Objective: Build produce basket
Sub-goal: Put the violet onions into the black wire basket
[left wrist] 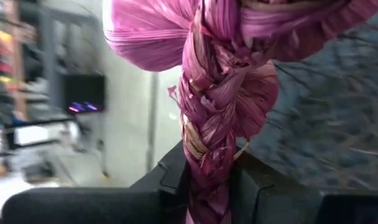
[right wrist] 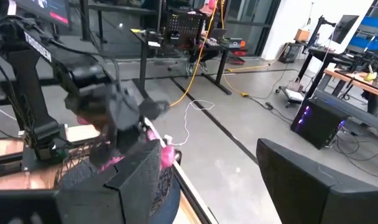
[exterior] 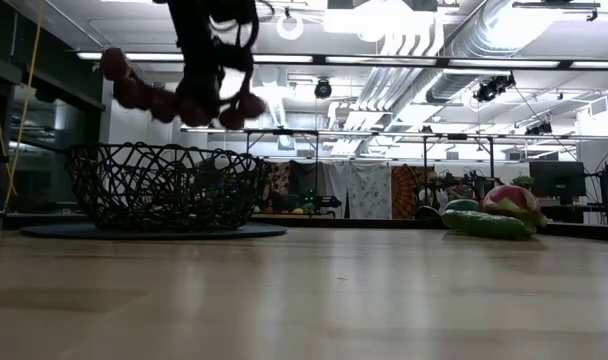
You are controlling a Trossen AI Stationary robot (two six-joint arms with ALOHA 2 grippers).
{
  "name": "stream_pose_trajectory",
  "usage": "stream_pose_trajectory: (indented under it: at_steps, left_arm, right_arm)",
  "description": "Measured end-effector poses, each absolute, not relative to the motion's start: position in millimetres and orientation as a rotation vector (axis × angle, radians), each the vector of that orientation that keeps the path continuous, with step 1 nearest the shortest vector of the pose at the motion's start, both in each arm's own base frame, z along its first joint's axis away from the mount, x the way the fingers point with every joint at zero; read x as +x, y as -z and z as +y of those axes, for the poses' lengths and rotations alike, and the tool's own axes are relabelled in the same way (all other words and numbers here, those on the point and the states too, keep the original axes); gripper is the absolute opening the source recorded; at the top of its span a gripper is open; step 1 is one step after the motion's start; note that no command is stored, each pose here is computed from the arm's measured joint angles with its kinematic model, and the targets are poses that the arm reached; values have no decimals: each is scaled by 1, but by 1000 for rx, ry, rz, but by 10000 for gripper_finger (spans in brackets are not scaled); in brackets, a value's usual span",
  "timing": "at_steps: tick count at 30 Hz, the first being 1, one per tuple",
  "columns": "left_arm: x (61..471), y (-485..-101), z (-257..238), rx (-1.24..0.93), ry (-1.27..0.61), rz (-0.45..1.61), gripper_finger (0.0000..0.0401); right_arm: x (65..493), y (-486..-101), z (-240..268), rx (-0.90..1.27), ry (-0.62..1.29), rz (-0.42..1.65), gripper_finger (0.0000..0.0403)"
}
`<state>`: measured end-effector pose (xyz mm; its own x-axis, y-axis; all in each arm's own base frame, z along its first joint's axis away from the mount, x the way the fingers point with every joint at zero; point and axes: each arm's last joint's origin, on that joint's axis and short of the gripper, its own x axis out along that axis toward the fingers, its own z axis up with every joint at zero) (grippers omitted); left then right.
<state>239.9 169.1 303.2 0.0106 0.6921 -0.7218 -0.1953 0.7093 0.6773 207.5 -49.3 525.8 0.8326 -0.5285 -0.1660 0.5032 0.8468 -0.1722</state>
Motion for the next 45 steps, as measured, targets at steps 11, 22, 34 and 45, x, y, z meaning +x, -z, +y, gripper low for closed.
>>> stream_pose_trajectory:
  at_steps: [11, 22, 34, 45]
  left_arm:
    - [246, -268, 168, 315, -697, 1491, 57]
    - [241, -224, 166, 388, -731, 1441, 69]
    - [224, -194, 172, 403, -692, 1527, 113]
    - [224, -194, 177, 431, -747, 1498, 214]
  right_arm:
    - [207, -524, -49, -119, 548, 228, 256]
    - [207, -524, -49, -120, 548, 230, 256]
    - [207, -524, -49, -103, 551, 225, 256]
    - [207, -524, -49, -103, 551, 224, 256]
